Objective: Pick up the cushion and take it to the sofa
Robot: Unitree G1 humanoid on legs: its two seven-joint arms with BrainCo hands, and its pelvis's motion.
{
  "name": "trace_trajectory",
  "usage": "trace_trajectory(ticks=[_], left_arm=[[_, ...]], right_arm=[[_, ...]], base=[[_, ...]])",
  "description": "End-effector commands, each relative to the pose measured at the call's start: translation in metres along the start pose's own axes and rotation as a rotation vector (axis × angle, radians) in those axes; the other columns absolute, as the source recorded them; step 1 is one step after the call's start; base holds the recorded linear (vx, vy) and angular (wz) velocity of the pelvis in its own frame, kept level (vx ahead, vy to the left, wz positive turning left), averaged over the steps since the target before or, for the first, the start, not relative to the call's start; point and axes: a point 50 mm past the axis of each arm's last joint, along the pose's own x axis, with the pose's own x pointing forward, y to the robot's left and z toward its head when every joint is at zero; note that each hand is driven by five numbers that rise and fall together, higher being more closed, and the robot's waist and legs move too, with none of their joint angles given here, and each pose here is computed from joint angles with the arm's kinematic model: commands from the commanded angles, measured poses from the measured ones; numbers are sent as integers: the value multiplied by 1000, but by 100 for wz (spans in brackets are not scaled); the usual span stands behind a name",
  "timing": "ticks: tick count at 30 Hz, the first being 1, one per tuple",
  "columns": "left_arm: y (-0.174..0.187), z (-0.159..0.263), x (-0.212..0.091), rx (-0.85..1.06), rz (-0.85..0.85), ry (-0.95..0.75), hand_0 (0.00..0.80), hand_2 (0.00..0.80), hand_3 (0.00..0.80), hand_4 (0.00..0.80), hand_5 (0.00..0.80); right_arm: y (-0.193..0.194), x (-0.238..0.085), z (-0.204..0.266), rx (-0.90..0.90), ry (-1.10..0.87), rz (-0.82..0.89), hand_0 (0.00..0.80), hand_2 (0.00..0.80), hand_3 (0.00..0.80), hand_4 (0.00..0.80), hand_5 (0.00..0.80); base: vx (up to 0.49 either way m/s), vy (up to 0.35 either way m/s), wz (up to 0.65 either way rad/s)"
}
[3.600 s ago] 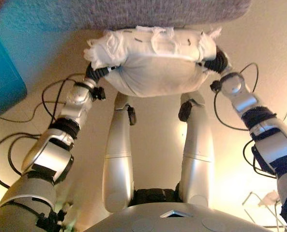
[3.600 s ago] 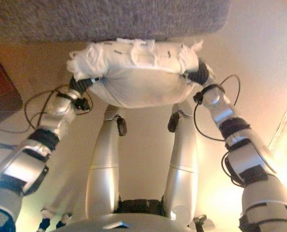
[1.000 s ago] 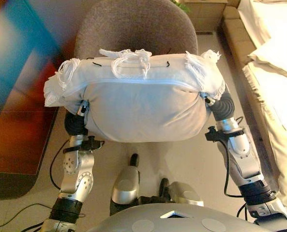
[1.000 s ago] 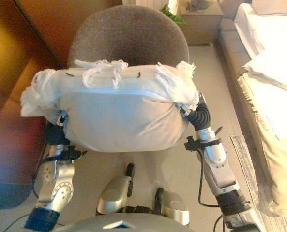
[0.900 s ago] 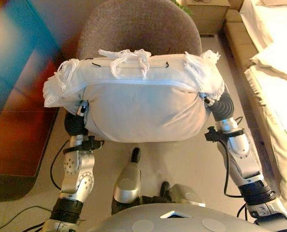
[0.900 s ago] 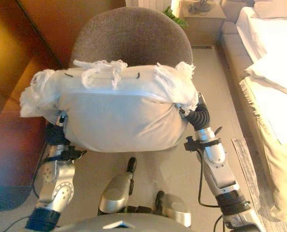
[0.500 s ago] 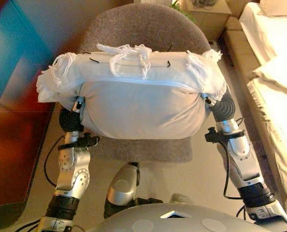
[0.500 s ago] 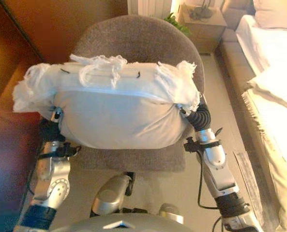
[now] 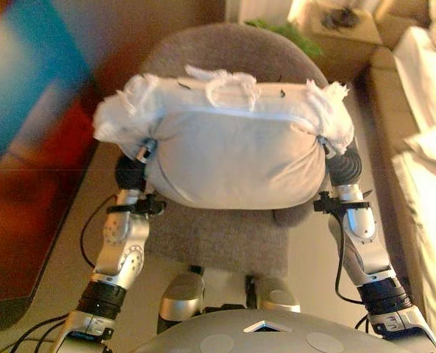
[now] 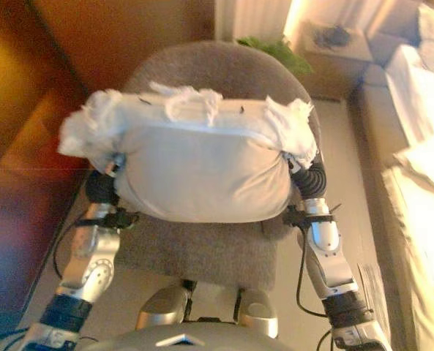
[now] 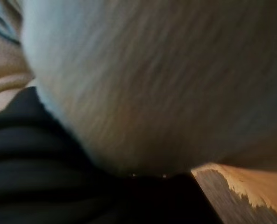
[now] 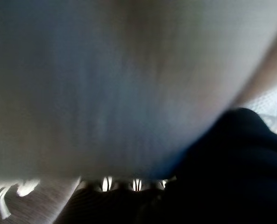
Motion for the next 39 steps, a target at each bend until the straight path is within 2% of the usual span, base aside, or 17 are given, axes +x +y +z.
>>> trace_trajectory(ticks=[1,8,13,23,30,33,36,39], left_arm=[[-39,4,16,44,-149,-35,800,800,800,800,800],[-30,-26,29,63,-8,120,800,800,800,800,800],[-36,-38,33,96,28,185,800,800,800,800,800],[-46,-73,41,230,11,415,800,800,800,800,800],[-54,-103,50,426,-7,632,800,800,800,800,800],[-58,-113,54,484,4,768,800,800,800,800,800],[-48,-106,73,562,21,848,800,800,800,800,800],[-47,-91,93,557,65,870,800,800,800,800,800]], right_arm=[[39,22,12,72,-31,148,800,800,800,800,800],[51,34,-30,31,225,158,800,800,800,800,800],[57,44,-42,42,318,140,800,800,800,800,800],[58,42,-76,81,571,62,800,800,800,800,800],[48,42,-109,35,842,-56,800,800,800,800,800],[55,55,-106,42,942,-39,800,800,800,800,800],[53,73,-95,54,1007,-15,800,800,800,800,800],[46,92,-77,76,1030,-55,800,800,800,800,800]], base=[[194,-37,5],[131,-13,-6],[100,1,0],[89,40,8],[58,42,0],[-70,36,0],[-229,46,-1],[-269,54,1]])
